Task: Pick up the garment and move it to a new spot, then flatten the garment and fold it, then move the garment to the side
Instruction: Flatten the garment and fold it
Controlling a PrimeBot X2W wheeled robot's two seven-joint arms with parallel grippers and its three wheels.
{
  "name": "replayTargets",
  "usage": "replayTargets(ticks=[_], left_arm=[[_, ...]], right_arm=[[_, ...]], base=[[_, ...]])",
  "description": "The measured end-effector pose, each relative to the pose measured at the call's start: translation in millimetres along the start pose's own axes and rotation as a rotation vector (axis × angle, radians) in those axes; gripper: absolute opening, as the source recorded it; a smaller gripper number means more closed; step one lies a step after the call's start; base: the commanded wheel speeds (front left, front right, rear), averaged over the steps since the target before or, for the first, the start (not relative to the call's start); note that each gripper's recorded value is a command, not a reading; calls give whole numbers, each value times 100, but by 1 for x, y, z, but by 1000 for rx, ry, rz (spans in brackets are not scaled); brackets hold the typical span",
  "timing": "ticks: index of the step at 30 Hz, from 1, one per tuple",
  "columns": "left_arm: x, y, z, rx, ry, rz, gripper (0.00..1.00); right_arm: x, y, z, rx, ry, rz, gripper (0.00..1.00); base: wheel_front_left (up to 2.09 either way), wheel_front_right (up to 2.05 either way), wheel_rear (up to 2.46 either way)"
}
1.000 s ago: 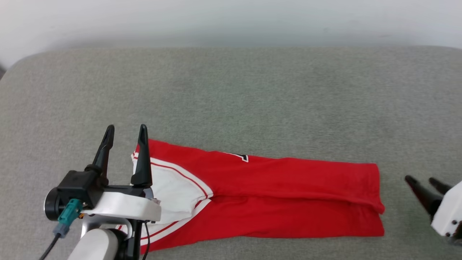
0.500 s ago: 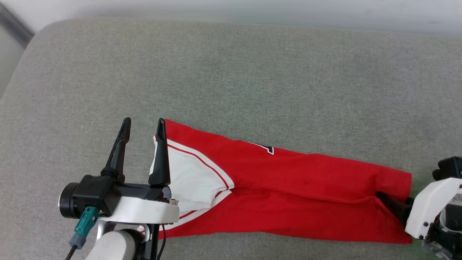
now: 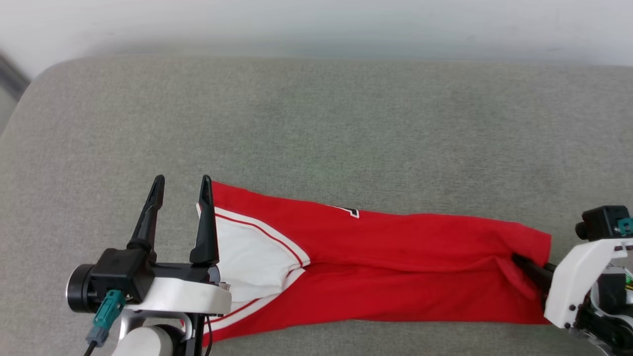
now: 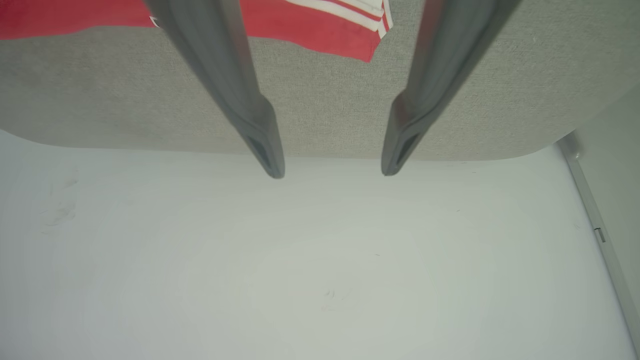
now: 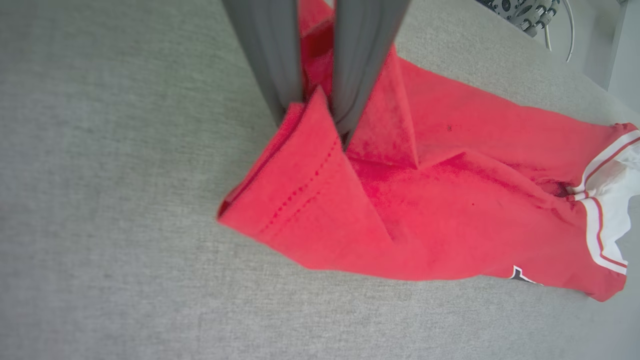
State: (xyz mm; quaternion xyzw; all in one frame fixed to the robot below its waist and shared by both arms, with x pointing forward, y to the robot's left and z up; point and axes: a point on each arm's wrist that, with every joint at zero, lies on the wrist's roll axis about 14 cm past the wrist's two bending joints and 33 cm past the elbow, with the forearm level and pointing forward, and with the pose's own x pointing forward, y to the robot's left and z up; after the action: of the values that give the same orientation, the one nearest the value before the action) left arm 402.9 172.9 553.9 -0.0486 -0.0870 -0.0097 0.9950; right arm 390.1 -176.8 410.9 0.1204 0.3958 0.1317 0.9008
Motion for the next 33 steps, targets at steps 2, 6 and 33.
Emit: replayTargets(ticks=[2, 6, 33], left_arm=[[-1, -3, 3, 1, -5, -7, 100], [-4, -9, 6, 1, -7, -26, 100], [-9, -6, 10, 14, -13, -20, 100]], right_arm=[[-11, -9, 2, 3, -20, -30, 0], [-38, -37, 5, 47, -68, -116, 0], [-12, 94, 12, 829, 155, 733, 0]], base=[[0, 0, 0], [0, 0, 0], [0, 0, 0]])
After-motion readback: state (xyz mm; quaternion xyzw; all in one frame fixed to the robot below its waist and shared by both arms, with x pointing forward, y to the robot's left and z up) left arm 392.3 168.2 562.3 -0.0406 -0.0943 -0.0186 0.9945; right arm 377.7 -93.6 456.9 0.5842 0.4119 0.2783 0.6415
